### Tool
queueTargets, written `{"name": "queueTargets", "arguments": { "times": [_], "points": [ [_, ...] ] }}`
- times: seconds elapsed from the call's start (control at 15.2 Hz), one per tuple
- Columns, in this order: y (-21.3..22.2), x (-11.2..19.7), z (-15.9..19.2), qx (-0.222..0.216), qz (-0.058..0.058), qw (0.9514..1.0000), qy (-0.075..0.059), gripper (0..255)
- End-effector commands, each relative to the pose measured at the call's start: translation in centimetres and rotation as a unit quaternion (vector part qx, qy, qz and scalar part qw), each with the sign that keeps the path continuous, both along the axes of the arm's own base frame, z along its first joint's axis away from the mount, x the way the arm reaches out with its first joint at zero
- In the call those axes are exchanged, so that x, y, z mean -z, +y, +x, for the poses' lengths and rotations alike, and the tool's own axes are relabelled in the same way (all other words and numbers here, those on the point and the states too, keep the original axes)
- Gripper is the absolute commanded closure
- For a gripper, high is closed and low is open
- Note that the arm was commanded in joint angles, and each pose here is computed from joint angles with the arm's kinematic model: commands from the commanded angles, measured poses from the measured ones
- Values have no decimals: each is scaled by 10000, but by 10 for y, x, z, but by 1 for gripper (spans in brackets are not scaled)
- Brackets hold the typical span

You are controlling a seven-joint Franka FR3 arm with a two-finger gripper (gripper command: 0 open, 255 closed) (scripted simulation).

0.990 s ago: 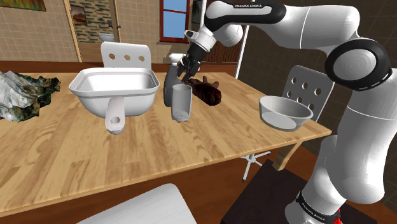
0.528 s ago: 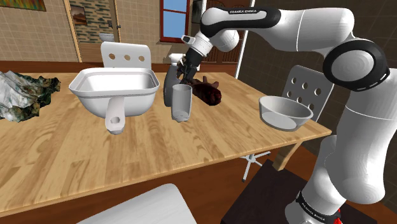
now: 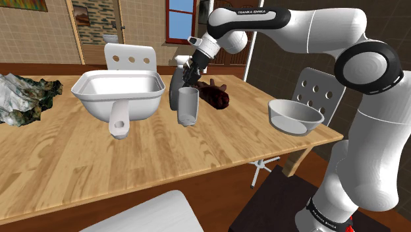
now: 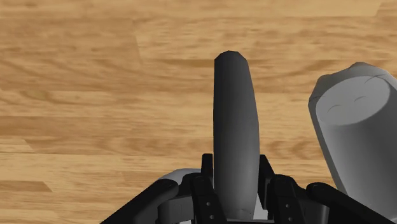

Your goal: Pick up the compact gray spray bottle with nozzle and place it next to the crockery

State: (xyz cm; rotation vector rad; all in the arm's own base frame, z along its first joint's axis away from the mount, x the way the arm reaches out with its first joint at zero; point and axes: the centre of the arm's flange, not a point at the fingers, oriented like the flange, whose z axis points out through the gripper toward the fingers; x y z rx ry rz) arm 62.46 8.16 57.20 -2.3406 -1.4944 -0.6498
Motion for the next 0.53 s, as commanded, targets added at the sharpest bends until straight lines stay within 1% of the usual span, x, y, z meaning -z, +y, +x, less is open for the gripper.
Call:
{"name": "queueTargets", "arguments": {
  "times": [0.0,0.33,0.46],
  "points": [
    [0,0,0,-1,0,10000,1,255],
    [0,0,0,-1,0,10000,1,255],
    [0,-10,0,-1,0,10000,1,255]
  ]
}}
